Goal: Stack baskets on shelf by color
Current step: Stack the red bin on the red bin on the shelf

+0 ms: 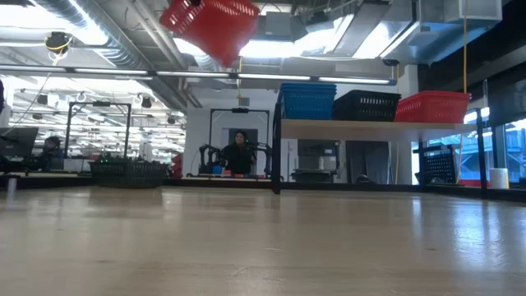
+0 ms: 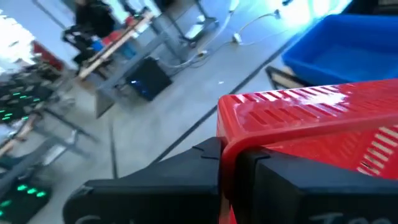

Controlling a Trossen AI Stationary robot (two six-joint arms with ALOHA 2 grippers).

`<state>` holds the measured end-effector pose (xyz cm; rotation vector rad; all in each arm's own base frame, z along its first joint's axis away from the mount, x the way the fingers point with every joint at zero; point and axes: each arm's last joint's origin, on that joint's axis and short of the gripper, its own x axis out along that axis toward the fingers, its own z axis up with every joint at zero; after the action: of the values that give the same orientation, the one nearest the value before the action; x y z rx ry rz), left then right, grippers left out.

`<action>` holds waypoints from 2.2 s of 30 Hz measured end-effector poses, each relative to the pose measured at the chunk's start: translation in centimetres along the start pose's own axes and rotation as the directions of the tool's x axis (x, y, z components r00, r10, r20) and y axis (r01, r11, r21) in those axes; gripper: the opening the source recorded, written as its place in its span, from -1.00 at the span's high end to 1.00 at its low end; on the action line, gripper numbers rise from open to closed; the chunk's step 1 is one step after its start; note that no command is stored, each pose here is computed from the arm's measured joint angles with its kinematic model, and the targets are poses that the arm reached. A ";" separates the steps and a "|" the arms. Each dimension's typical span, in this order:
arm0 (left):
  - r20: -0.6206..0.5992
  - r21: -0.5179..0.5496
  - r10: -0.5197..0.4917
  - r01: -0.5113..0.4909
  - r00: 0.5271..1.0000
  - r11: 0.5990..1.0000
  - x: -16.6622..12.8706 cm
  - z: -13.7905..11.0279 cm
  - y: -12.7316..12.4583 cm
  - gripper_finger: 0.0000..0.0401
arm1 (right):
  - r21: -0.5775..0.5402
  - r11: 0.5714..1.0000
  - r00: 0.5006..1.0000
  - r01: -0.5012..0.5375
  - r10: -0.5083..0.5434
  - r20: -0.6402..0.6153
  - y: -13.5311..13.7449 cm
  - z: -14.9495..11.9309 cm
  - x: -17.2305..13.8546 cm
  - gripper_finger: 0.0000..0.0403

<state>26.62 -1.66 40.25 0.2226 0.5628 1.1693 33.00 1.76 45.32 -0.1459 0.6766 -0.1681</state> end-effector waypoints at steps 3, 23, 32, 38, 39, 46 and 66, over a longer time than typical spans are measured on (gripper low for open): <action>0.017 0.011 0.012 -0.012 1.000 1.000 0.5 0.6 -0.1 1.00 | -0.044 0.997 0.997 0.059 -0.056 0.059 0.3 0.1 1.5 0.26; 0.078 0.092 0.025 -0.032 0.997 0.995 1.5 2.6 -0.6 1.00 | -0.090 0.950 0.948 0.298 -0.284 0.143 1.0 -1.4 6.6 0.26; 0.106 0.123 -0.063 0.049 0.992 0.991 0.6 3.1 -1.3 1.00 | -0.107 0.915 0.921 0.388 -0.380 0.089 1.1 -2.8 7.8 0.26; 0.123 0.139 -0.081 0.064 0.989 0.988 -0.1 3.1 -1.5 1.00 | -0.103 0.904 0.909 0.415 -0.408 0.084 0.9 -2.8 7.8 0.26; 0.124 0.140 -0.084 0.067 0.989 0.988 -0.2 3.1 -1.6 1.00 | -0.102 0.899 0.904 0.425 -0.418 0.083 0.9 -2.8 7.8 0.26; 0.131 0.138 -0.097 0.079 0.987 0.987 -0.6 3.1 -1.7 1.00 | -0.096 0.882 0.887 0.461 -0.455 0.080 0.7 -2.8 7.8 0.40; 0.110 0.119 -0.151 0.137 0.982 0.983 -0.2 3.1 -1.7 0.74 | -0.078 0.879 0.882 0.470 -0.464 0.075 0.6 -2.9 7.8 0.98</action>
<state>29.56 -2.17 42.21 0.3393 0.5310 0.9783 37.23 0.54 38.27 -0.4049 0.5853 -0.5975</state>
